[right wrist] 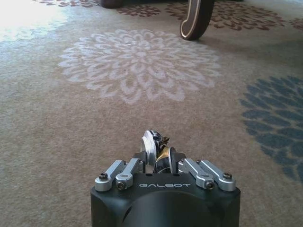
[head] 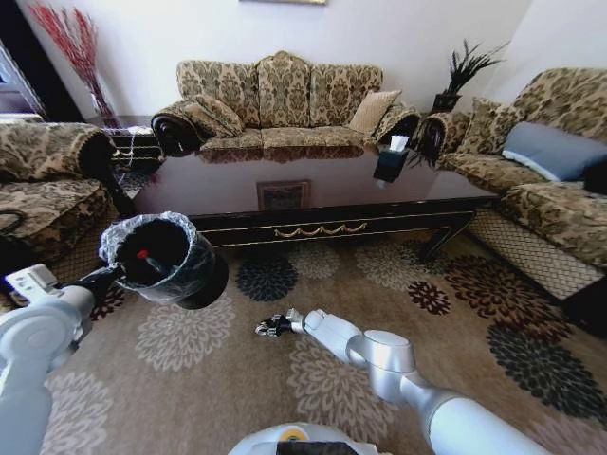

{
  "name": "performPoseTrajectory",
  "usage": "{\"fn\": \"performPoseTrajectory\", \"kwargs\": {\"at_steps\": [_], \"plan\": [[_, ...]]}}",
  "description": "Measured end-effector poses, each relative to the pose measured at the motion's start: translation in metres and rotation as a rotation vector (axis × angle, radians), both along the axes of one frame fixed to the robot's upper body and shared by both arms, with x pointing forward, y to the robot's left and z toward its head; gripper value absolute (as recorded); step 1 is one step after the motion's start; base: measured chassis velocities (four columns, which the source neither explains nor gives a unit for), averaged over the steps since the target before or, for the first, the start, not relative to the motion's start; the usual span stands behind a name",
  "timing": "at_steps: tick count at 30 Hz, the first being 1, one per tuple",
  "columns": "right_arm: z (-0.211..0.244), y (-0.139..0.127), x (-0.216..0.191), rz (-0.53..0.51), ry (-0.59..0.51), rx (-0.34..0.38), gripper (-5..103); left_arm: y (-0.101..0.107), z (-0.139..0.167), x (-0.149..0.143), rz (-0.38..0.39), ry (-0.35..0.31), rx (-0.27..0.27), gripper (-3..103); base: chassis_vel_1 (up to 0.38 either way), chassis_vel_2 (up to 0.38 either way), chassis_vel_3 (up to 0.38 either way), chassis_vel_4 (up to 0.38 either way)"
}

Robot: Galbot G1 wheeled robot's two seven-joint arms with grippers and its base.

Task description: Move to the front of the table and pick up the trash from the floor, then place it into the trash bin.

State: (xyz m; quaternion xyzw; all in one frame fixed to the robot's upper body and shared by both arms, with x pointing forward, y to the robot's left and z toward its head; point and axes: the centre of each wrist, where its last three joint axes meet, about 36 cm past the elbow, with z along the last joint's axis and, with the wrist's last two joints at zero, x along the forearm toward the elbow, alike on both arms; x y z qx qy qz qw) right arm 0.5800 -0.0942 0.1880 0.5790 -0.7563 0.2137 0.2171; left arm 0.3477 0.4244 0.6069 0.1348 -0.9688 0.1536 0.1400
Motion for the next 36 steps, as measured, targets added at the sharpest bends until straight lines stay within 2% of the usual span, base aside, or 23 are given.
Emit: {"fn": "performPoseTrajectory", "kwargs": {"at_steps": [2,13,17,18,19,20,21,27,33,36], "plan": [[0.0,0.0,0.0,0.015,0.002,0.0,24,0.001,0.001,0.001,0.001,-0.002,0.002,3,0.0,0.0,0.0,0.0],[0.017,0.007,0.015,0.061,-0.024,0.036,24,0.004,-0.002,0.003,0.008,0.007,-0.002,3,0.0,0.0,0.0,0.0],[0.049,0.034,0.032,0.073,-0.053,0.119,24,0.004,-0.002,0.007,0.0,0.014,0.003,3,0.0,0.0,0.0,0.0],[0.066,0.055,0.034,0.083,-0.058,0.167,24,0.003,-0.003,0.01,-0.006,0.018,0.007,3,0.0,0.0,0.0,0.0],[0.066,0.055,0.034,0.083,-0.058,0.167,24,0.003,-0.003,0.01,-0.006,0.018,0.007,3,0.0,0.0,0.0,0.0],[0.082,0.076,0.031,0.098,-0.055,0.21,24,0.002,-0.003,0.012,-0.014,0.024,0.009,3,0.0,0.0,0.0,0.0],[0.093,0.085,0.028,0.104,-0.049,0.233,24,0.001,-0.004,0.014,-0.021,0.028,0.011,3,0.0,0.0,0.0,0.0],[0.137,0.07,0.007,0.069,-0.021,0.31,24,0.008,-0.007,0.024,-0.014,0.058,0.037,3,0.025,0.006,0.006,0.002],[0.175,0.057,-0.003,0.039,-0.04,0.372,24,0.01,-0.01,0.029,-0.012,0.077,0.053,3,0.0,0.0,0.0,0.0],[0.201,0.036,-0.004,0.017,-0.066,0.395,24,0.007,-0.014,0.033,-0.019,0.082,0.062,3,0.0,0.0,0.0,0.0]]}}
